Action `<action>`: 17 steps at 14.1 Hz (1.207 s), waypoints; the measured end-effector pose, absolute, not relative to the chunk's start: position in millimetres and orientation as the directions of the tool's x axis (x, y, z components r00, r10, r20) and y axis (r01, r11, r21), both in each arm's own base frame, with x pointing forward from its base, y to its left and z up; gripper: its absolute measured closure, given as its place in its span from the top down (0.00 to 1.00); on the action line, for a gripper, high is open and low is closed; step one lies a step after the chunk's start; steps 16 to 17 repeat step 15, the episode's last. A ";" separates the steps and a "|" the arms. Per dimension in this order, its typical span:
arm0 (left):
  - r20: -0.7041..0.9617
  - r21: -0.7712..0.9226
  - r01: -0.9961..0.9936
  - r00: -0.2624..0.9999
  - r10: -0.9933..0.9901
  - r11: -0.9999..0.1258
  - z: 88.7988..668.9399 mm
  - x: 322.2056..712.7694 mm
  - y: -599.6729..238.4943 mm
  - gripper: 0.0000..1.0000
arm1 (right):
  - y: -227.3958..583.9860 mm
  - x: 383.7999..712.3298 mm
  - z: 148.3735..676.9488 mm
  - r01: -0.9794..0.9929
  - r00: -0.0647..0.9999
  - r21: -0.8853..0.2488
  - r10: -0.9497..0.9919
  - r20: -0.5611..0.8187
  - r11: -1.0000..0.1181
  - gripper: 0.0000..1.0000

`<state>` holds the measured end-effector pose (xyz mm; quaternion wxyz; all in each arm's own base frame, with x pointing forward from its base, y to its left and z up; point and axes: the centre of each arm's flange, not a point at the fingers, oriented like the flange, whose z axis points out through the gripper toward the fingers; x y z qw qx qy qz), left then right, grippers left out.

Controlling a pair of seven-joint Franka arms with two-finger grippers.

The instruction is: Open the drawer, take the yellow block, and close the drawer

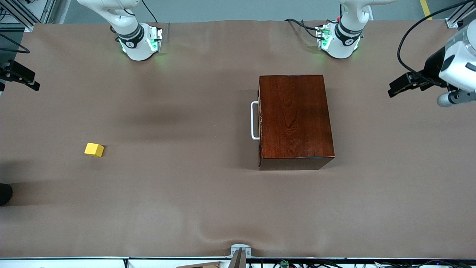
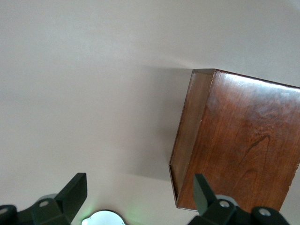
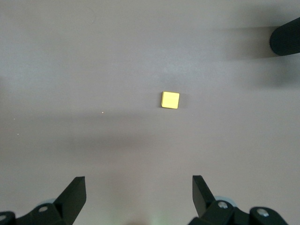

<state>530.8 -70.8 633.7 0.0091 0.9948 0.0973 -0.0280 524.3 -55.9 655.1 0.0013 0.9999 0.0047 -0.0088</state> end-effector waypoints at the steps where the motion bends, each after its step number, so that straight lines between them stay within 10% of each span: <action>1: -0.042 0.013 0.187 0.982 0.186 -0.982 634.1 523.9 -70.9 1.00 | -56.0 524.3 655.1 0.009 1.000 0.002 0.009 -0.018 -1.000 1.00; 17: 0.017 -0.017 0.099 0.995 0.098 -0.995 651.4 500.2 -72.4 1.00 | -64.8 523.1 655.0 -0.007 1.000 0.000 -0.007 -0.019 -1.000 1.00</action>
